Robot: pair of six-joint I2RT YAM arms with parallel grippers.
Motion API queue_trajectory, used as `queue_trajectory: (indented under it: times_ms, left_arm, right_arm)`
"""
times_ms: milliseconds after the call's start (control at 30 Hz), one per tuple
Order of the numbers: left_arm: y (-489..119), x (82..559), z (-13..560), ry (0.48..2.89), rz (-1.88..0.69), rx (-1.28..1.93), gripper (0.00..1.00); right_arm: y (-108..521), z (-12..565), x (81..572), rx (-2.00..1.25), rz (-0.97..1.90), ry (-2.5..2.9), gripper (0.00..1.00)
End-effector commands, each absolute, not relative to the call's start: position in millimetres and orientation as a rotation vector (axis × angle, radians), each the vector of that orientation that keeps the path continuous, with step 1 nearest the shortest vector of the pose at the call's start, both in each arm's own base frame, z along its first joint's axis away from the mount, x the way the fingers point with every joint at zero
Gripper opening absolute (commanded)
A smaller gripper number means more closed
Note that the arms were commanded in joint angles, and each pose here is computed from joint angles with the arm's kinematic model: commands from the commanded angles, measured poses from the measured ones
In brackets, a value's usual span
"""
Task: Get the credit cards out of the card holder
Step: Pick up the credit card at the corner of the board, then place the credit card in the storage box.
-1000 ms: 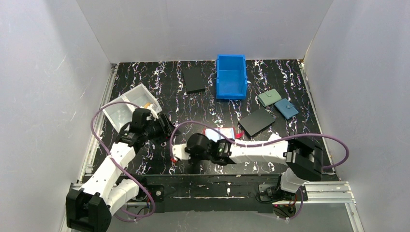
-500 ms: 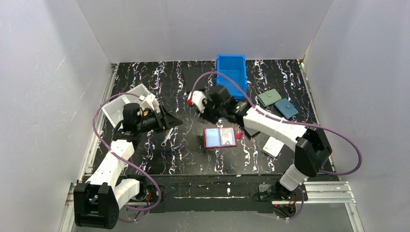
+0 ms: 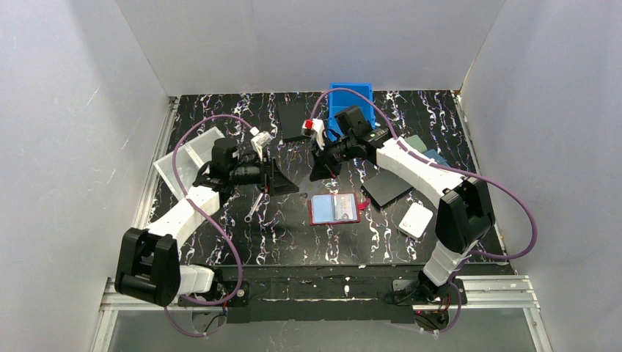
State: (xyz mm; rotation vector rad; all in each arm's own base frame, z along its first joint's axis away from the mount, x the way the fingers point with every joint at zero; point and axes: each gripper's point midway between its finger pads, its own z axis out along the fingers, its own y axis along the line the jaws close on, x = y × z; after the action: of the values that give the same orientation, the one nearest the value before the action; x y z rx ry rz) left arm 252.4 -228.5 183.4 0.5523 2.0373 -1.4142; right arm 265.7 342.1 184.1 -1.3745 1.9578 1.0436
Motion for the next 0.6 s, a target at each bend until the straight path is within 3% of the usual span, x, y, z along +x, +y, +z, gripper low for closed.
queue_trajectory:
  times_ms: [0, 233, 333, 500, 567]
  left_arm:
    - [-246.9, 248.9, 198.4, 1.926, -1.424, 0.735, 0.76]
    - [-254.2, 245.0, 184.8, 1.967, -1.441, 0.744, 0.68]
    - [-255.4, 240.8, 179.5, 1.986, -1.487, 0.748, 0.46]
    - [-257.6, 236.4, 176.0, 2.012, -1.557, 0.743, 0.00]
    - [-257.8, 233.4, 177.6, 2.010, -1.578, 0.748, 0.00]
  right_arm:
    - [354.5, 223.8, 247.3, -1.371, 1.257, 1.838, 0.01]
    - [358.2, 230.5, 239.8, -1.355, 1.343, 1.814, 0.01]
    - [358.9, 231.0, 238.7, -1.352, 1.358, 1.812, 0.01]
    - [359.1, 228.0, 235.8, -1.345, 1.382, 1.818, 0.01]
    - [359.7, 227.2, 236.4, -1.339, 1.388, 1.822, 0.01]
